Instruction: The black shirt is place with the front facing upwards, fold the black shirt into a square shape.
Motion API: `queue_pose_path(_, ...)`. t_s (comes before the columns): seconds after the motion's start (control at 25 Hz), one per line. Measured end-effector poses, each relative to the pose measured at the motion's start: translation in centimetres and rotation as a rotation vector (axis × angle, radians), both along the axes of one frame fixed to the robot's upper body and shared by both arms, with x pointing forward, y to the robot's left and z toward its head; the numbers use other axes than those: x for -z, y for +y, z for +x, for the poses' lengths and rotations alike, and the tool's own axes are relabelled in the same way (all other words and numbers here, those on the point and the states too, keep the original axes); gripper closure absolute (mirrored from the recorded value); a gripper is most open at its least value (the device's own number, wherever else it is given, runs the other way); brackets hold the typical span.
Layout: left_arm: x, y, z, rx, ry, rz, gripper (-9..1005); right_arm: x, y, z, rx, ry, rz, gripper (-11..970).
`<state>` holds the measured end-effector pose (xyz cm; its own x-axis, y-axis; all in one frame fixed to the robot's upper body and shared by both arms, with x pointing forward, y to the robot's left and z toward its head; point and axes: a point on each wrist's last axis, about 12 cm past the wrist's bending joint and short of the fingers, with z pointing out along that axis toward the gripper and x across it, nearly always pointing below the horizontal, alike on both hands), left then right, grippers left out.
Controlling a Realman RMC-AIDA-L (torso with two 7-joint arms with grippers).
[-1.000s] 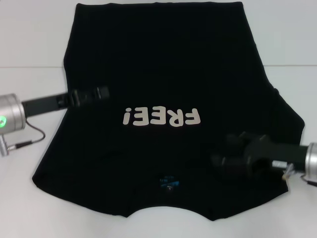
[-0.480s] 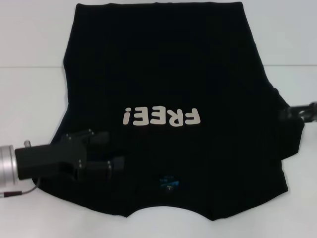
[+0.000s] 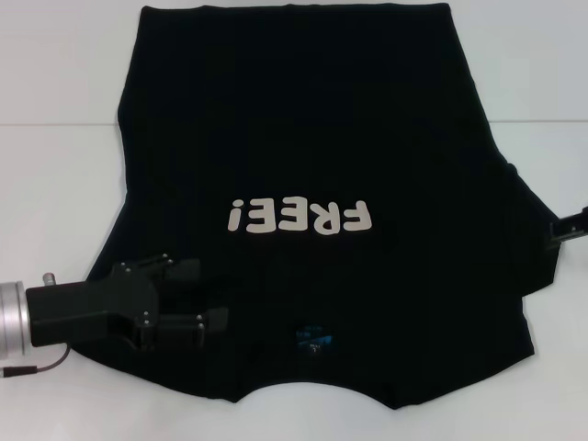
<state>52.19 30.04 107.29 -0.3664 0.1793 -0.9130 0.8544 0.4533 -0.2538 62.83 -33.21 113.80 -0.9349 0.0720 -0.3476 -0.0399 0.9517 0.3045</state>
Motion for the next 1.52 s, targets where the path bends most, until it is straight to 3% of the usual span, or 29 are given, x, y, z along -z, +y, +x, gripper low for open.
queue_pose_path(0.56,-0.1,-0.1,0.3,-0.001,-0.004,0.003,57,2.2,1.7,0.7,0.000,0.011,0.013,36)
queue_pose_path(1.16,-0.1,-0.2,0.4,-0.003,-0.004,0.004,62,2.8,2.9,1.3,-0.022,-0.020,-0.027,37)
queue_pose_path(1.52,-0.2,0.0,0.4,-0.004,-0.004,0.005,65,2.9,3.0,1.4,-0.027,-0.026,-0.045,376)
